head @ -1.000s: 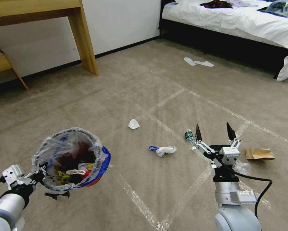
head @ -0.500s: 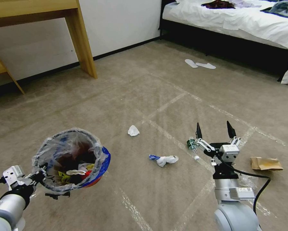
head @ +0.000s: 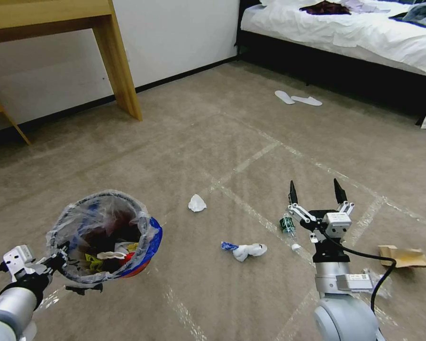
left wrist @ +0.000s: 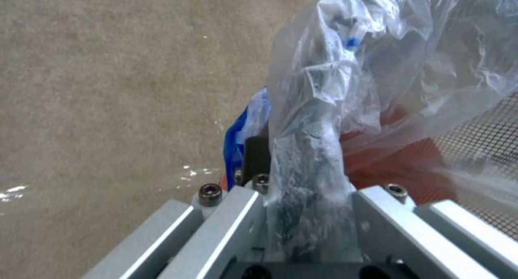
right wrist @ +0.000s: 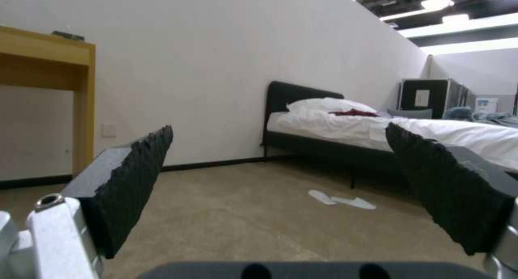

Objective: Pick up the trash bin and place the garbage on the floor into it.

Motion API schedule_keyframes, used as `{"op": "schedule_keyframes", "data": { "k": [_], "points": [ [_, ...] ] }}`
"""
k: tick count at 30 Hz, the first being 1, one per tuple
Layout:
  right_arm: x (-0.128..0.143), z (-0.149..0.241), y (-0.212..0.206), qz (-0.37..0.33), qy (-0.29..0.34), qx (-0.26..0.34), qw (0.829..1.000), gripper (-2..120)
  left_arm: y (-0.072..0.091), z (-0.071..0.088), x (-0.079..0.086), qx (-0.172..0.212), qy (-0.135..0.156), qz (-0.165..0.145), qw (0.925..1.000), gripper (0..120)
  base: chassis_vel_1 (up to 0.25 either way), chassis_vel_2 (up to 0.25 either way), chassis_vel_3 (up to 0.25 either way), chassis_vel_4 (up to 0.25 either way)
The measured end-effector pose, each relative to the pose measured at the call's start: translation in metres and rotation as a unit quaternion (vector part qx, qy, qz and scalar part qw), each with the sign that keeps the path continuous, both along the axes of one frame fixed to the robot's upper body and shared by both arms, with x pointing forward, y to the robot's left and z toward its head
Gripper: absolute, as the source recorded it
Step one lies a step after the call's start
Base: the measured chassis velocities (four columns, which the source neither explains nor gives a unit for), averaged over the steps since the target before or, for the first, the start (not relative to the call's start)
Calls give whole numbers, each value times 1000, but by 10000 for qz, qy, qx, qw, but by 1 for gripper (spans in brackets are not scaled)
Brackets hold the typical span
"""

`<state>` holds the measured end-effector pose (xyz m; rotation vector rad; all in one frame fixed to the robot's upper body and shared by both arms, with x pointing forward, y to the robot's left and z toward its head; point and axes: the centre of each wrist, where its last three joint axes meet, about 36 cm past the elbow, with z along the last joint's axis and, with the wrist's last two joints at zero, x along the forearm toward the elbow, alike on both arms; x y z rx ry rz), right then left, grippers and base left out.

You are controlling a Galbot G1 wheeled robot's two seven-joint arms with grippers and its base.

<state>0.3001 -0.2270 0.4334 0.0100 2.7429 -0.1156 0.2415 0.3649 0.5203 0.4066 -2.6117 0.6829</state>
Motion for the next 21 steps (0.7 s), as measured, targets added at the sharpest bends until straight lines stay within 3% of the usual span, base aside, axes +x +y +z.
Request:
{"op": "schedule_keyframes", "data": {
  "k": [7, 10, 13, 15, 17, 18, 19, 21],
  "points": [
    [2, 1, 4, -21, 108, 87, 9999, 100, 1, 0, 0, 12, 1, -5, 10000, 0, -70, 67, 84, -74],
    [7, 11, 17, -291, 1216, 664, 9899, 100, 1, -1, 0, 12, 14, -8, 10000, 0, 0, 0, 0, 0],
    [9, 14, 21, -364, 1644, 875, 9818, 100, 1, -1, 0, 12, 22, -9, 10000, 0, 0, 0, 0, 0],
    [17, 17, 29, -456, 2792, 1334, 9498, 100, 1, -2, 0, 5, 32, -3, 10000, 0, 0, 0, 0, 0],
    [20, 17, 31, -467, 3025, 1428, 9412, 100, 0, -2, 0, 0, 34, -3, 10000, 0, 0, 0, 0, 0],
    [31, 18, 36, -460, 3820, 1831, 9047, 100, -1, -3, 0, -7, 48, 6, 10000, 0, 0, 0, 0, 0],
    [31, 18, 36, -460, 3820, 1831, 9047, 100, -1, -3, 0, -7, 48, 6, 10000, 0, 0, 0, 0, 0],
    [43, 13, 45, -428, 4721, 2298, 8500, 100, -1, -4, -1, -8, 62, 15, 10000, 0, 0, 0, 0, 0]
  ]
}}
